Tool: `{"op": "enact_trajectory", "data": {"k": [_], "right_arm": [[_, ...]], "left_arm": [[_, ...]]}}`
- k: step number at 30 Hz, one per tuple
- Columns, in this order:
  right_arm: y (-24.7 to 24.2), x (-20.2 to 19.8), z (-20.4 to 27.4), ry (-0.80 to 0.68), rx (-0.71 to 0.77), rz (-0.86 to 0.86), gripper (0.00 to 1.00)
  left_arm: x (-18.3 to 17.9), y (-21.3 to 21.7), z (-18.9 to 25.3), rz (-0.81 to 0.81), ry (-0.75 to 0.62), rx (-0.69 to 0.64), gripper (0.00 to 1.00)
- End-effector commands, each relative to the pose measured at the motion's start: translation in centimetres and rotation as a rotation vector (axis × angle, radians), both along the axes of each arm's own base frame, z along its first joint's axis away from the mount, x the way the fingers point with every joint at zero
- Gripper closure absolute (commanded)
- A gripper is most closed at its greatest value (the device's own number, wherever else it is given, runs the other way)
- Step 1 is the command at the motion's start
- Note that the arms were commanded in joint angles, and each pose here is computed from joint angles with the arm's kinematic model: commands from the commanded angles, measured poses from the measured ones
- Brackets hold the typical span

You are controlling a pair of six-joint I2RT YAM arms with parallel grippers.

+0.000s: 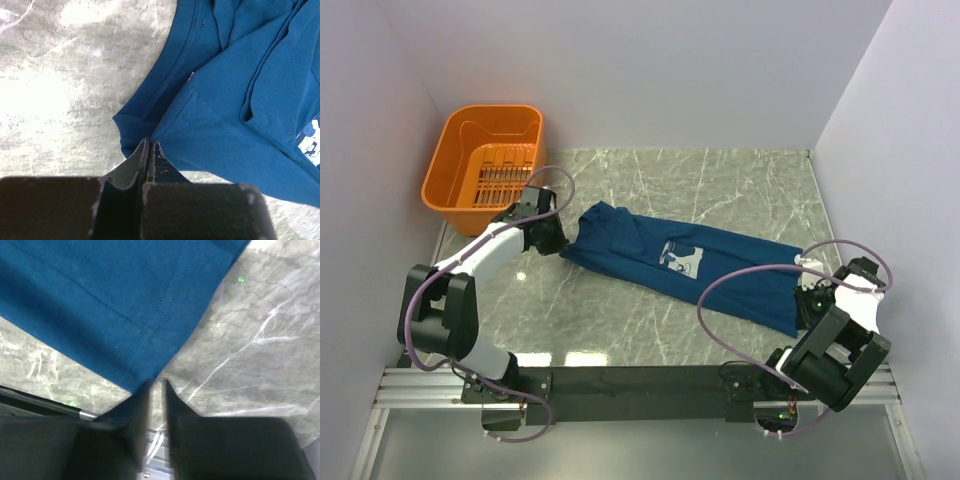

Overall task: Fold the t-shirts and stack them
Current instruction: Fold the tshirt

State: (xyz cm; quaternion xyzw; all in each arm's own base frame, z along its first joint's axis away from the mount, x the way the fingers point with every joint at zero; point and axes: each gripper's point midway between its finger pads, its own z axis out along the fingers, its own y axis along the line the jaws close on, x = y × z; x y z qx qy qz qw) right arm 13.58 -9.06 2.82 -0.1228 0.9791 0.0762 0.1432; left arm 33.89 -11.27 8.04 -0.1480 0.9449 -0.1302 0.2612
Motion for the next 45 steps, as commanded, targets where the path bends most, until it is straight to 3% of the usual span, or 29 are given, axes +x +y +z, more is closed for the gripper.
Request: {"op": "enact_trajectory", "data": {"k": [1, 2, 5, 8, 11, 19, 23, 30, 31, 37, 45], "right_arm": [[-1.1, 1.2, 0.6, -0.045, -0.035, 0.005, 0.69], [-1.2, 1.6, 1.1, -0.061, -0.036, 0.006, 0.67], [-1.1, 2.7, 2.8, -0.106, -0.029, 0.009, 0.57], [-0.1, 4.2, 4.3, -0.131, -0.034, 0.053, 0.55], [3.0, 6.7, 5.7, -0.169, -0.039, 0.171, 0.55], [17.4, 14.8, 11.2, -0.385, 0.049, 0.612, 0.54], [28.0, 16.7, 13.8, -0.483, 0.079, 0.84, 0.55], [39.9, 20.1, 11.1, -0.47, -0.007, 0.897, 0.54], [40.8, 20.4, 8.9, -0.421, -0.027, 0.89, 0.54], [45.7, 21.7, 7.8, -0.42, -0.015, 0.894, 0.53], [46.3, 21.5, 4.6, -0.35, -0.075, 0.887, 0.51]], "left_arm": [[0.8, 0.2, 0.6, -0.011, -0.026, 0.004, 0.96], [0.8, 0.1, 0.7, -0.012, -0.028, 0.004, 0.82], [0.9, 0.1, 1.6, -0.013, -0.048, 0.001, 0.53], [0.9, -0.2, 3.0, -0.027, -0.083, -0.017, 0.38], [0.9, -0.2, 4.8, -0.035, -0.134, -0.028, 0.3], [0.2, 0.5, 10.8, -0.05, -0.368, -0.033, 0.17], [-0.7, 1.3, 12.7, -0.022, -0.468, -0.029, 0.09], [-2.4, 4.2, 13.3, 0.096, -0.541, 0.033, 0.07], [-2.7, 4.5, 13.1, 0.107, -0.536, 0.043, 0.07], [-4.5, 6.1, 14.6, 0.165, -0.607, 0.067, 0.07], [-5.4, 7.0, 16.6, 0.206, -0.698, 0.058, 0.06]]}}
